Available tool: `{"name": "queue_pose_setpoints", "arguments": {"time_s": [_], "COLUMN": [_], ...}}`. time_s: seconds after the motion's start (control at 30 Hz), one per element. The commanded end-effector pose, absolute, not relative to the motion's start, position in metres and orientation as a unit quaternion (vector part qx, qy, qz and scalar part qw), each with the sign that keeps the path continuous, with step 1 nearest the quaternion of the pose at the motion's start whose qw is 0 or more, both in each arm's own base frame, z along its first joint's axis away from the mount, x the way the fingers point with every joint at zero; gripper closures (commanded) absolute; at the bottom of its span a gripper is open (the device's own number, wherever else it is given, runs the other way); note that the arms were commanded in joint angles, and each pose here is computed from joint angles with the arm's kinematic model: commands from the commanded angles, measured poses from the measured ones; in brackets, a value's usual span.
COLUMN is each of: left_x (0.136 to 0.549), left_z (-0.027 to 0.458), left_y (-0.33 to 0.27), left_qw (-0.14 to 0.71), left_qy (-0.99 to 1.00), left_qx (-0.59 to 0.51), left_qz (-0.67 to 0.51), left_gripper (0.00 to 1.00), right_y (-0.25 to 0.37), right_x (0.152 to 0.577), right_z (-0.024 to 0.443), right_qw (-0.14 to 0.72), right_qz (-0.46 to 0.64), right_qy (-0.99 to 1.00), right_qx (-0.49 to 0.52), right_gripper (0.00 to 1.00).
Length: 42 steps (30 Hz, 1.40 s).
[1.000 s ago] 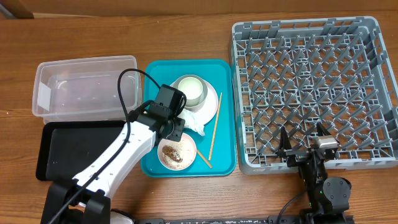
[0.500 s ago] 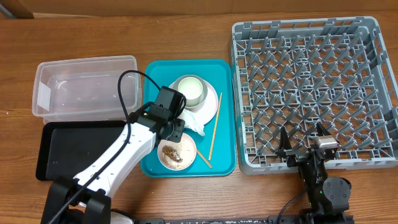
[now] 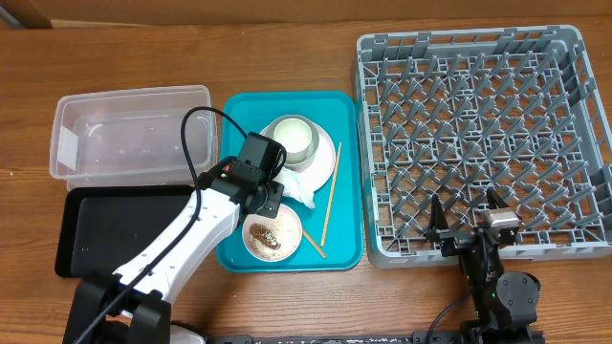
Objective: Sort waste into correct bins and load items into the dishwasher
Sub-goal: 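Reach left gripper to the red wrapper on the teal tray and grasp it, then carry the red wrapper with left gripper and drop it into the clear bin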
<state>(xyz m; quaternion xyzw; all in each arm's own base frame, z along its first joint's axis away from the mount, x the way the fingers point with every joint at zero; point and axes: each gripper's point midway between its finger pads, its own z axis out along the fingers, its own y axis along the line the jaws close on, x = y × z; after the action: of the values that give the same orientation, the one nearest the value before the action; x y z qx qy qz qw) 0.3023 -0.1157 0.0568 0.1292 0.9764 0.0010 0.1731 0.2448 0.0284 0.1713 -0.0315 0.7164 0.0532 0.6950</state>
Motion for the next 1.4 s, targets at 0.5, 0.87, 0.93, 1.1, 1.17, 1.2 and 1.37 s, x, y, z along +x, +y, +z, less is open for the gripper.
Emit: {"name": "queue_pose_setpoints", "arguments": {"time_s": [0.5, 0.87, 0.93, 1.1, 1.17, 1.2, 1.37], "left_x": [0.336, 0.364, 0.369, 0.383, 0.389, 0.391, 0.396], "left_z": [0.219, 0.276, 0.268, 0.231, 0.21, 0.199, 0.148], "left_y": [-0.129, -0.037, -0.02, 0.02, 0.036, 0.043, 0.08], "left_qw": [0.305, 0.381, 0.368, 0.312, 0.281, 0.266, 0.202], "left_qy": [0.947, 0.908, 0.909, 0.921, 0.927, 0.929, 0.933], "left_qx": [0.097, -0.004, -0.023, -0.074, -0.089, -0.094, -0.151], "left_qz": [-0.039, 0.174, 0.193, 0.221, 0.233, 0.238, 0.255], "left_gripper": [0.96, 0.96, 0.96, 0.96, 0.96, 0.96, 0.96], "right_y": [0.027, 0.027, 0.027, 0.027, 0.027, 0.027, 0.027], "right_x": [0.245, 0.245, 0.245, 0.245, 0.245, 0.245, 0.245], "right_z": [0.17, 0.17, 0.17, 0.17, 0.17, 0.17, 0.17], "right_qw": [0.697, 0.697, 0.697, 0.697, 0.697, 0.697, 0.697], "right_qz": [0.05, 0.05, 0.05, 0.05, 0.05, 0.05, 0.05], "right_qy": [0.715, 0.715, 0.715, 0.715, 0.715, 0.715, 0.715], "right_qx": [-0.031, -0.031, -0.031, -0.031, -0.031, -0.031, -0.031], "right_gripper": [0.0, 0.0, 0.0, 0.0, 0.0, 0.0, 0.0]}}
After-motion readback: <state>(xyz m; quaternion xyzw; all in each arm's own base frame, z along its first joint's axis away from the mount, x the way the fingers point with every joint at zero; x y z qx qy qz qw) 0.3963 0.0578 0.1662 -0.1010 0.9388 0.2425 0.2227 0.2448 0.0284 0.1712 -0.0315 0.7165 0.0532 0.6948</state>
